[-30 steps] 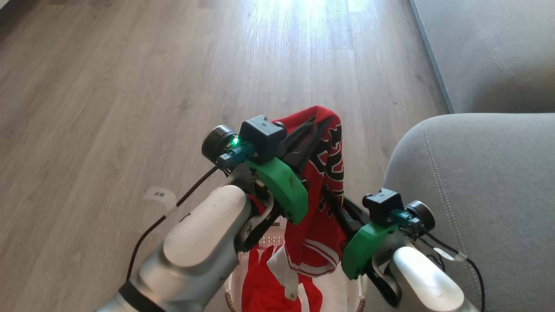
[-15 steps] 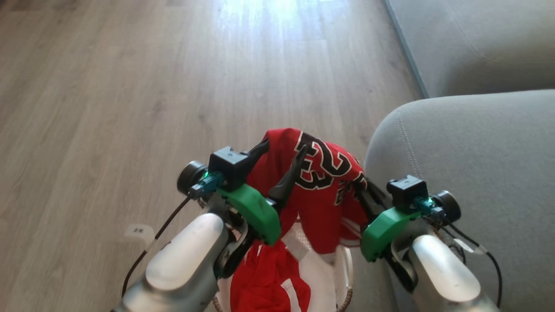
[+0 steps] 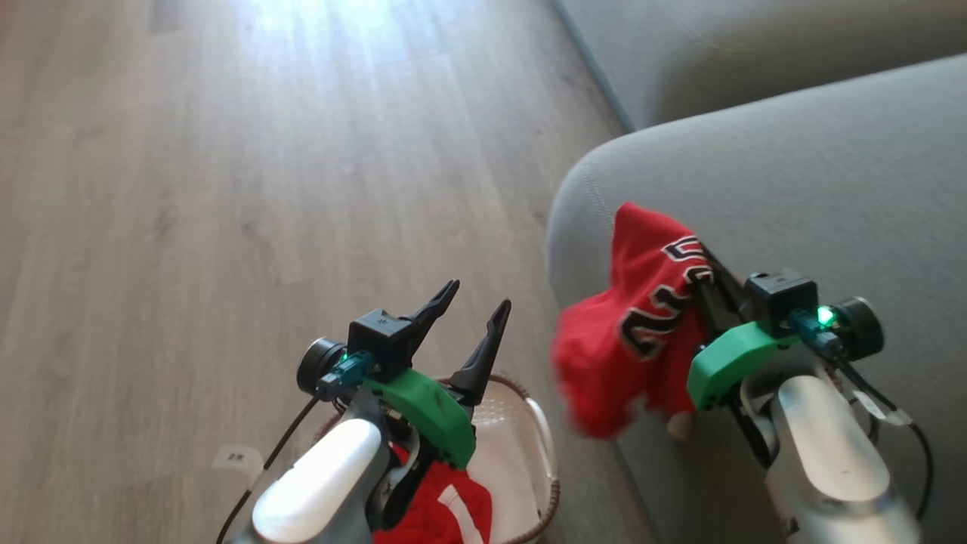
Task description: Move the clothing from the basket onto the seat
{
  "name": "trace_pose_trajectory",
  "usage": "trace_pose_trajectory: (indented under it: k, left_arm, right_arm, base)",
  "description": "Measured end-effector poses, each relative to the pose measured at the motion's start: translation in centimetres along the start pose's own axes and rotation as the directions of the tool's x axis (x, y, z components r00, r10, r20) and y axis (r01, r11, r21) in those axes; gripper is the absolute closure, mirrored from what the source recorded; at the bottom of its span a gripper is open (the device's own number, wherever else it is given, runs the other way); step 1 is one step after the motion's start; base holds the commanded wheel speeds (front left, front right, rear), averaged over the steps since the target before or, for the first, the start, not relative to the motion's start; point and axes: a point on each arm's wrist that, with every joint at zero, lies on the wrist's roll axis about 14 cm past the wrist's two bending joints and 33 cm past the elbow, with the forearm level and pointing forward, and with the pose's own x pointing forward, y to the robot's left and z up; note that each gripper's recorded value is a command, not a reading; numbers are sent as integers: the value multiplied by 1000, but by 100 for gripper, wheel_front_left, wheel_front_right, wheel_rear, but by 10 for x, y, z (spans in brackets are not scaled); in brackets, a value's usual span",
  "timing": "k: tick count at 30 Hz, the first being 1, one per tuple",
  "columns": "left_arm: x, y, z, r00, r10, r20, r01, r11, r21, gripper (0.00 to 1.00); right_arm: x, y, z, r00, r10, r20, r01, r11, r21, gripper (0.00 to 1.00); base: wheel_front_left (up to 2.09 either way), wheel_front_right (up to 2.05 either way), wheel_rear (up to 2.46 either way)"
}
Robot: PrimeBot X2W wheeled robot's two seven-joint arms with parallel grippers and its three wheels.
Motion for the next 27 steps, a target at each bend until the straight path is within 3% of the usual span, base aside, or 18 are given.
trace_pose_trajectory:
  k: [9,14,21,27]
  left_arm:
    - [27,-40,-11,993,-122,-6,122,992,-28,0]
    - [40,-68,-27,979,-204,-28,202,978,-56,0]
    - [46,-89,-47,963,-264,-56,258,962,-88,0]
    - [43,-81,-50,967,-247,-53,241,965,-99,0]
  right_arm:
    - [-32,-66,4,985,-175,7,175,983,-48,100]
    - [-59,-103,0,960,-280,-7,278,958,-71,100]
    - [-71,-116,-6,946,-323,-30,320,944,-84,100]
    - [-55,-109,-8,955,-293,-41,289,954,-85,100]
  base:
    - [0,0,0]
    - [0,0,0]
    - [0,0,0]
    - [0,0,0]
